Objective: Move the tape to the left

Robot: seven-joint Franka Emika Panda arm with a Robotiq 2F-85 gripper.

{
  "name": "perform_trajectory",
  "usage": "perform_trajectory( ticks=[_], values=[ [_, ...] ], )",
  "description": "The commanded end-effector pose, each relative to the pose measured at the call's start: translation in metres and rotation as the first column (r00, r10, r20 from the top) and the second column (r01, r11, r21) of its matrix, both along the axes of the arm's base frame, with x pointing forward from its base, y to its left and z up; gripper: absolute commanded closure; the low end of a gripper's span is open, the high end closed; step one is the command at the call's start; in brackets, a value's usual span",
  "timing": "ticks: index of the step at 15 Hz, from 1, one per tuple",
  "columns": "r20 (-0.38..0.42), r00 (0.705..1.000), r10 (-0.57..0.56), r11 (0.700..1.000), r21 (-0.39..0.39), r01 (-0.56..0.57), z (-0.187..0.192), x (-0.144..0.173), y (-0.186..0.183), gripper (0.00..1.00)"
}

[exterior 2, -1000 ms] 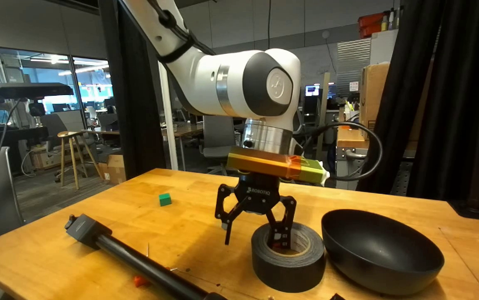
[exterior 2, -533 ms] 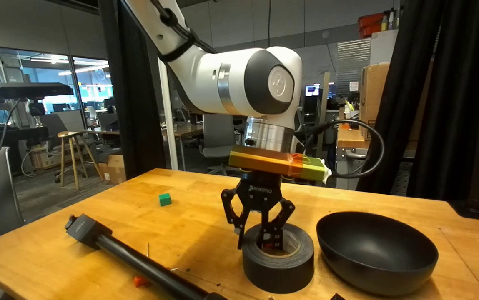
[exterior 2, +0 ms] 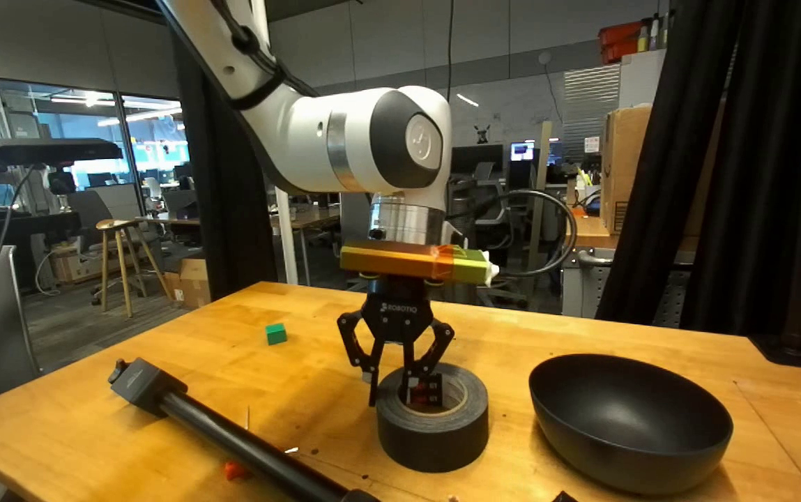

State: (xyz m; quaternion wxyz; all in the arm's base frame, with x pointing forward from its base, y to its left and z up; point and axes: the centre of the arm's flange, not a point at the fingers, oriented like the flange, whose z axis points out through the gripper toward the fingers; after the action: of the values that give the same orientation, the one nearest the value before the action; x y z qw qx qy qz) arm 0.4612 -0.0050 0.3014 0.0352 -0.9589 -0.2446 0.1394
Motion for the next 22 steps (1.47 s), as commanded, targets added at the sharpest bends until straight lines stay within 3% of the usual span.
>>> perform_trajectory(
  ticks=[1,11,18,19,20,22],
  values=[
    [0.006,0.999,0.049,0.995,-0.085,-0.049,0.015,0.003,0.046,0.92],
    [-0.039,0.964,0.262,0.957,-0.114,-0.265,0.013,-0.024,0.176,0.92],
    [-0.053,0.892,0.449,0.890,-0.063,-0.452,0.021,-0.054,0.248,0.92],
    [-0.047,0.882,0.469,0.880,-0.064,-0.471,0.023,-0.058,0.254,0.90],
    [-0.050,0.900,0.434,0.896,-0.080,-0.436,0.007,-0.061,0.243,0.68],
    [-0.046,0.889,0.456,0.885,-0.078,-0.459,0.009,-0.065,0.251,0.68]
  ],
)
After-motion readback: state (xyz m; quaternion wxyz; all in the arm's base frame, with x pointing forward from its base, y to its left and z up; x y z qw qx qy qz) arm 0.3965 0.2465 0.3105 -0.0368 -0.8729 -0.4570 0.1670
